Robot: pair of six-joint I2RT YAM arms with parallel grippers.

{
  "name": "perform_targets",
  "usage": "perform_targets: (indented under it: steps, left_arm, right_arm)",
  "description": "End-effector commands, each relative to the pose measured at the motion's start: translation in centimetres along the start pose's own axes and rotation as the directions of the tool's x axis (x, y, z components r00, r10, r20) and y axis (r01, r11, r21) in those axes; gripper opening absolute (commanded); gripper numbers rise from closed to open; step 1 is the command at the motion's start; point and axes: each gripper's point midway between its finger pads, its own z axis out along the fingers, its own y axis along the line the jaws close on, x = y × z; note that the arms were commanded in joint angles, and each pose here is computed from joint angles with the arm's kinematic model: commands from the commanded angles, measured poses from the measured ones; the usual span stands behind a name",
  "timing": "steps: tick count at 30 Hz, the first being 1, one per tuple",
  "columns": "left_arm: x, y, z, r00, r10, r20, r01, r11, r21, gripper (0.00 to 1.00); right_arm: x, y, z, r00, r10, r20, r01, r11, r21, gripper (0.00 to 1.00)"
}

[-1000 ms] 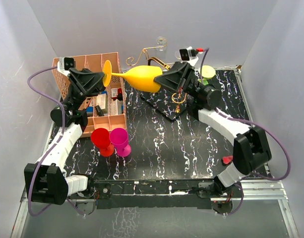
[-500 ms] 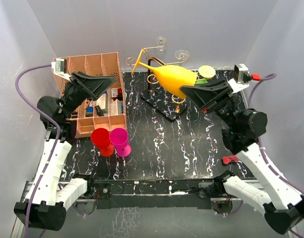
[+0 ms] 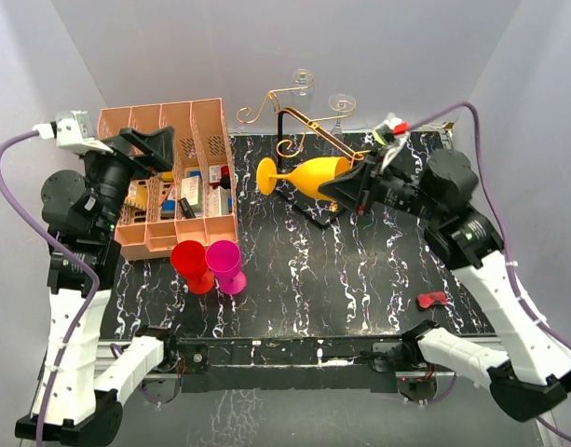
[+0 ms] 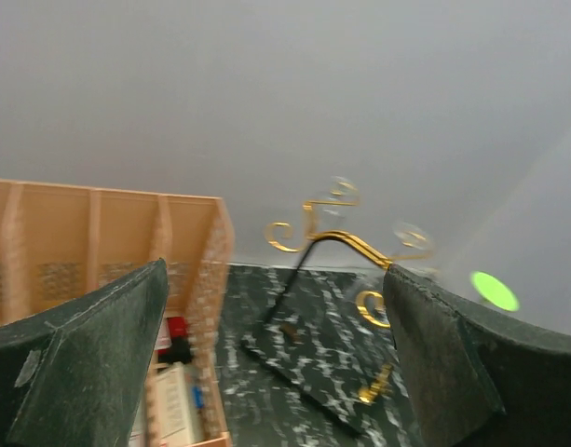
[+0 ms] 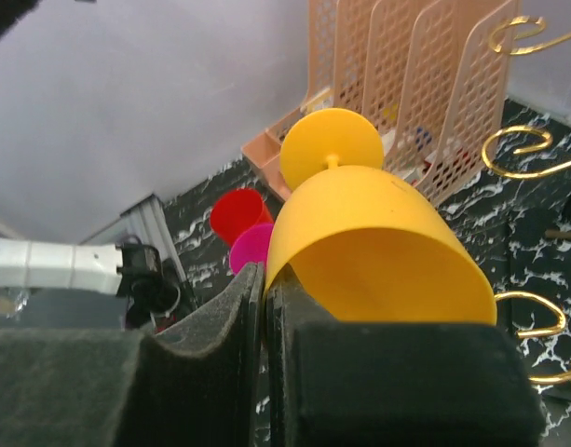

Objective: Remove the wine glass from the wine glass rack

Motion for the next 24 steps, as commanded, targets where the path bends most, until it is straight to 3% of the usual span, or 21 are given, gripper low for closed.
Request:
perform_targets:
  steps: [1, 10, 17, 24]
  left_arm:
    - [-1.0, 5.1, -1.6, 0.984, 0.161, 0.079, -0.135, 0.955, -0.264, 0.97]
    - [0.5, 9.4, -4.7, 0.943, 0.305, 0.13, -0.216, 0.863, -0.458, 0.97]
    - [3.3, 11.2, -5.4, 0.942, 0.314, 0.12, -0.216, 0.839, -0.5, 0.97]
    - [4.0, 11.3, -6.0, 0.947, 0.296, 0.127, -0.197, 0.843, -0.501, 0.97]
  right_arm:
    - [3.1, 0.9, 0.3, 0.972, -0.003, -0.237, -0.02, 0.995, -0.097, 0.08]
    - [7.1, 2.0, 2.7, 0.889, 0.036, -0.456, -0.043, 0.999, -0.005, 0.08]
    - [13.0, 2.5, 3.3, 0.748, 0.001, -0.664, 0.111, 0.986, 0.126, 0.08]
    - [18.0, 3.2, 3.5, 0.605, -0.075, -0.793, 0.232, 0.969, 0.085, 0.08]
